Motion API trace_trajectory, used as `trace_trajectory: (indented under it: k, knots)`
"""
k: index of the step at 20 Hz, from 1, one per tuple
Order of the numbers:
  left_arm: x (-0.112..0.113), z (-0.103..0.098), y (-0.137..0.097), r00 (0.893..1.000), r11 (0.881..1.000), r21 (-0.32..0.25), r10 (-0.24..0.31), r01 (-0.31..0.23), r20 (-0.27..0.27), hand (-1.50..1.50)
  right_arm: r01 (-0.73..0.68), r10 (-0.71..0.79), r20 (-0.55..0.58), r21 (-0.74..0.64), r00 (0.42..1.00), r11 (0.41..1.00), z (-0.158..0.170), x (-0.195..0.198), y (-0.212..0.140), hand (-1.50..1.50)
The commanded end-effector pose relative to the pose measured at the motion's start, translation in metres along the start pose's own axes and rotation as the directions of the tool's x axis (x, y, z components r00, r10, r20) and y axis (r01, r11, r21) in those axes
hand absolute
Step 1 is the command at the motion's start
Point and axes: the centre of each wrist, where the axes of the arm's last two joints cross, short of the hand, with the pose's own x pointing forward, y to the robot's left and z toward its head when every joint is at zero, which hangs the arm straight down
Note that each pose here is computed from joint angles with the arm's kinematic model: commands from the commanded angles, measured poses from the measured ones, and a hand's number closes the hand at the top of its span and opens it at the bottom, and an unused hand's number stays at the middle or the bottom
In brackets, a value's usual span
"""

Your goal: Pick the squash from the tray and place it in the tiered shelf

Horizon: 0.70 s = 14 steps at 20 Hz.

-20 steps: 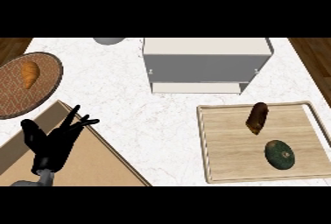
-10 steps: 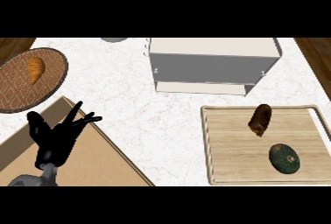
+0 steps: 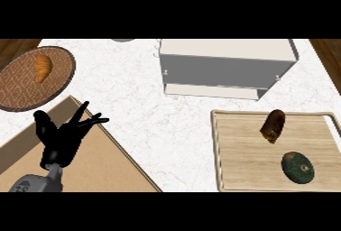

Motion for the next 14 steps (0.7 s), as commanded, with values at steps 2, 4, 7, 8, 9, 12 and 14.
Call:
trace_trajectory:
  k: [2,4,7,8,9,12,14]
  knots:
    - [-0.017,0.006,0.025,0.999,0.999,0.045,-0.022,0.023,-0.042,0.00,-0.048,0.050,-0.106,0.020,0.993,0.999,-0.010,0.022,0.023,-1.50]
    - [-0.021,-0.005,0.008,0.998,0.998,0.060,-0.020,0.024,-0.067,0.00,-0.102,0.111,-0.121,0.072,0.986,0.992,-0.013,0.018,0.039,-1.50]
    - [-0.020,-0.005,0.008,0.997,0.998,0.051,-0.033,0.036,-0.064,0.00,-0.158,0.165,-0.122,0.068,0.979,0.985,-0.018,0.030,0.056,-1.50]
    - [-0.015,0.005,0.026,0.998,0.998,0.061,-0.031,0.034,-0.054,0.00,-0.165,0.173,-0.117,0.078,0.978,0.983,-0.007,0.050,0.044,-1.50]
    - [-0.030,-0.005,-0.004,0.998,0.998,0.048,-0.039,0.041,-0.040,0.00,-0.179,0.192,-0.133,0.103,0.972,0.978,-0.023,0.019,0.072,-1.50]
    - [-0.013,0.002,0.012,0.998,0.998,0.057,-0.030,0.033,-0.056,0.00,-0.184,0.200,-0.188,0.103,0.962,0.978,-0.017,0.029,0.074,-1.50]
    - [-0.024,0.004,-0.004,0.996,0.998,0.053,-0.034,0.038,-0.077,0.00,-0.206,0.218,-0.216,0.078,0.952,0.975,-0.019,0.024,0.083,-1.50]
